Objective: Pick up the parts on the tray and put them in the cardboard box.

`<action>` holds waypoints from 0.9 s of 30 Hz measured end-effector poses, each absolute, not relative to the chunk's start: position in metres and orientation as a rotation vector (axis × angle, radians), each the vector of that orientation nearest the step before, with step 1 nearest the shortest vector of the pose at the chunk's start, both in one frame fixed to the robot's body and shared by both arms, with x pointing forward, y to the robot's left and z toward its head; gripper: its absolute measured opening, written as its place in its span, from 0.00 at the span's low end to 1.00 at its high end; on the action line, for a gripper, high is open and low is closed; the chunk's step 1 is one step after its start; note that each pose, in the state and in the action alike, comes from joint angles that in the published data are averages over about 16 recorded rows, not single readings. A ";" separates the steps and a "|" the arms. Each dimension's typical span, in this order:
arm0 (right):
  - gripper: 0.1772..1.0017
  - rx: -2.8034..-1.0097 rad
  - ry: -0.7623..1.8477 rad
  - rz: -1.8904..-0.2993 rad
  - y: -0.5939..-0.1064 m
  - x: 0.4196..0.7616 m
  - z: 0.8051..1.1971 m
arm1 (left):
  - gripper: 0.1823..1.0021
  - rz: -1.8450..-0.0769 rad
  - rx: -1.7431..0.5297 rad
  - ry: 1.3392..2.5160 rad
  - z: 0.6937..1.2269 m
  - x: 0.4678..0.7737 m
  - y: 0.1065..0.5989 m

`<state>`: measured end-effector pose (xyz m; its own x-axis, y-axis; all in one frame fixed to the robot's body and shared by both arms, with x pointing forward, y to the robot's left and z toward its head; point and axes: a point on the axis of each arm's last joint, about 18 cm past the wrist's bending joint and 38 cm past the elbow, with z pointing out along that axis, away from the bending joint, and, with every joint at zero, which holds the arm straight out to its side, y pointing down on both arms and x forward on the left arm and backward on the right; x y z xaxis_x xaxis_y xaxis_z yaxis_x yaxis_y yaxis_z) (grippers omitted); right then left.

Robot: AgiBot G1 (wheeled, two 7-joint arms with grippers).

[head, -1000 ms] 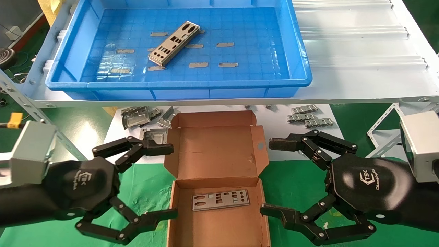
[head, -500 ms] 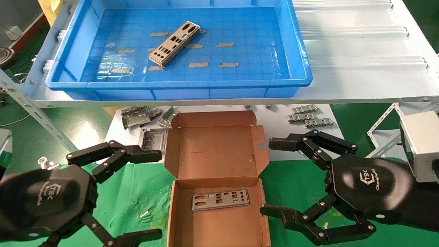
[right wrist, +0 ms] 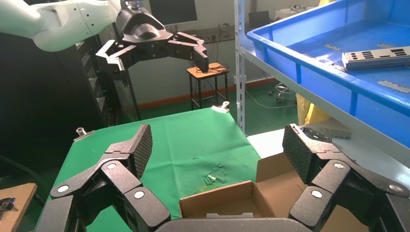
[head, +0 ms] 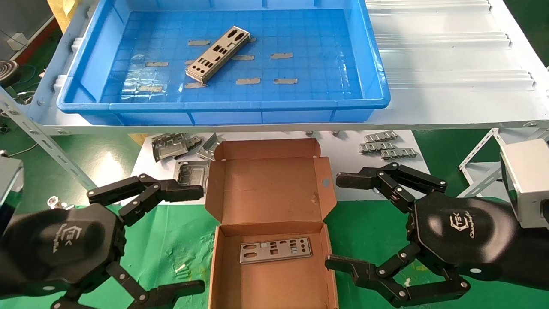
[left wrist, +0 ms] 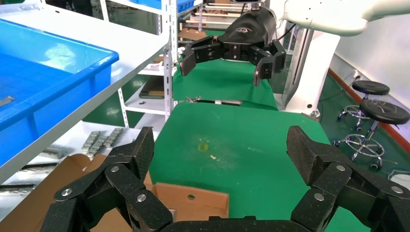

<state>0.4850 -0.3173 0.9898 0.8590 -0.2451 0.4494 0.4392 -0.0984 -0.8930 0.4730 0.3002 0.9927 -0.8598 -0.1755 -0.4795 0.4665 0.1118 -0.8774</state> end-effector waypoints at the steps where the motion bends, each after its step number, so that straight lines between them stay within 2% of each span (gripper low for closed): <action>1: 1.00 -1.569 -0.157 -0.578 -0.317 0.485 0.990 | 1.00 -1.798 0.282 1.925 0.993 0.473 0.300; 27: 1.00 -1.569 -0.157 -0.578 -0.317 0.485 0.990 | 1.00 -1.798 0.277 1.925 0.992 0.476 0.300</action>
<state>0.4850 -0.3173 0.9898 0.8590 -0.2451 0.4494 0.4392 -0.0984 -0.8930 0.4756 0.3000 0.9919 -0.8604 -0.1782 -0.4775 0.4644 0.1122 -0.8785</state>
